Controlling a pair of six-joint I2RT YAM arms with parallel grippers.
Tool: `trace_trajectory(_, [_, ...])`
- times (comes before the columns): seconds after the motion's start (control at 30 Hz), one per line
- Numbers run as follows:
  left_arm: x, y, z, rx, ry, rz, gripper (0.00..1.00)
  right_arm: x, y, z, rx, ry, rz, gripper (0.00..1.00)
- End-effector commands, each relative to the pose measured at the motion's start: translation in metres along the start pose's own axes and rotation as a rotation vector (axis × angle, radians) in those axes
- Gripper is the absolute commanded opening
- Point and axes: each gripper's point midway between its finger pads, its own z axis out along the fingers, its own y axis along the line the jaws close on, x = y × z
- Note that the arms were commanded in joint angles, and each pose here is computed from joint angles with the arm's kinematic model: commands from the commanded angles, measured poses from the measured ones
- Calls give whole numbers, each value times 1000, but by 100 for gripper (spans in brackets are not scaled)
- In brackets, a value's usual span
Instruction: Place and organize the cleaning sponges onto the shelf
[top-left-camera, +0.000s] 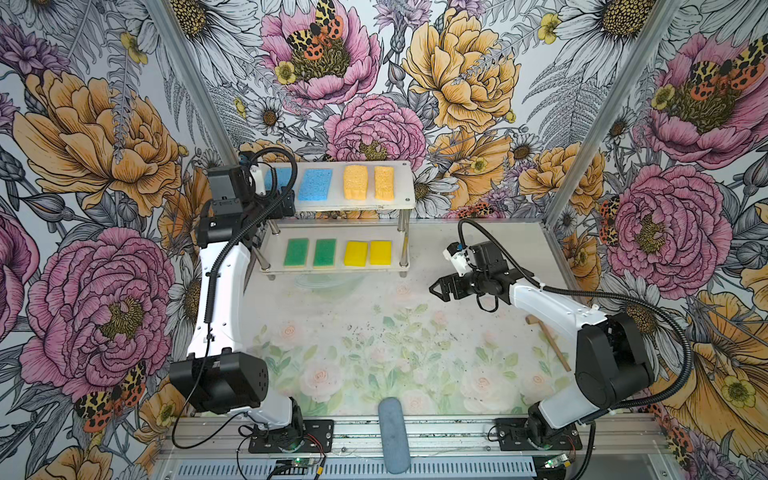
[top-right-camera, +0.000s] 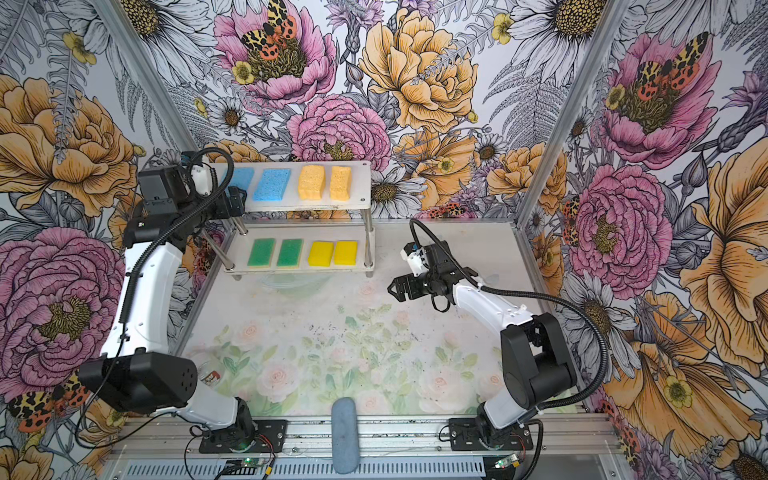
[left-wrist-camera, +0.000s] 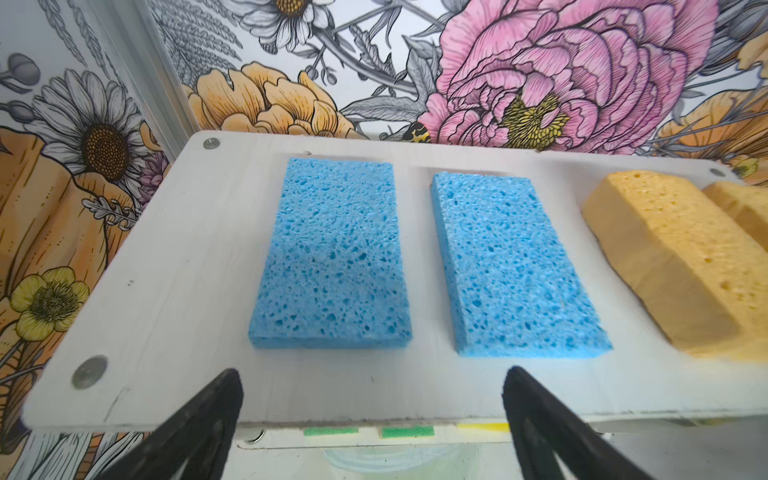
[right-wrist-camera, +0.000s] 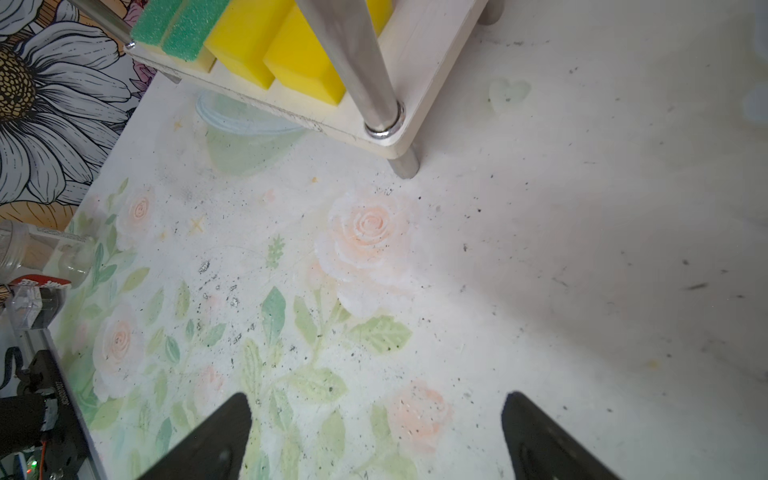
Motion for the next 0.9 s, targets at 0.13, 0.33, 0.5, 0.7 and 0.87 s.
trace_trajectory(0.13, [-7,-33,-46,40,-246,-17,99,-21,-20,-42,135,-60,-99,98])
trace_trajectory(0.33, [34,-54,-52,169,-261,-120,99,-25,-37,-63,215,-98,-111,99])
trace_trajectory(0.5, [75,-74,-38,236,-204,-161,99,-28,-55,-68,254,-105,-88,100])
trace_trajectory(0.7, [125,-89,-20,193,-149,-41,99,-33,-72,-72,280,-121,-52,99])
trace_trajectory(0.87, [150,-83,-11,142,-124,-39,99,-40,-78,-71,285,-167,-49,99])
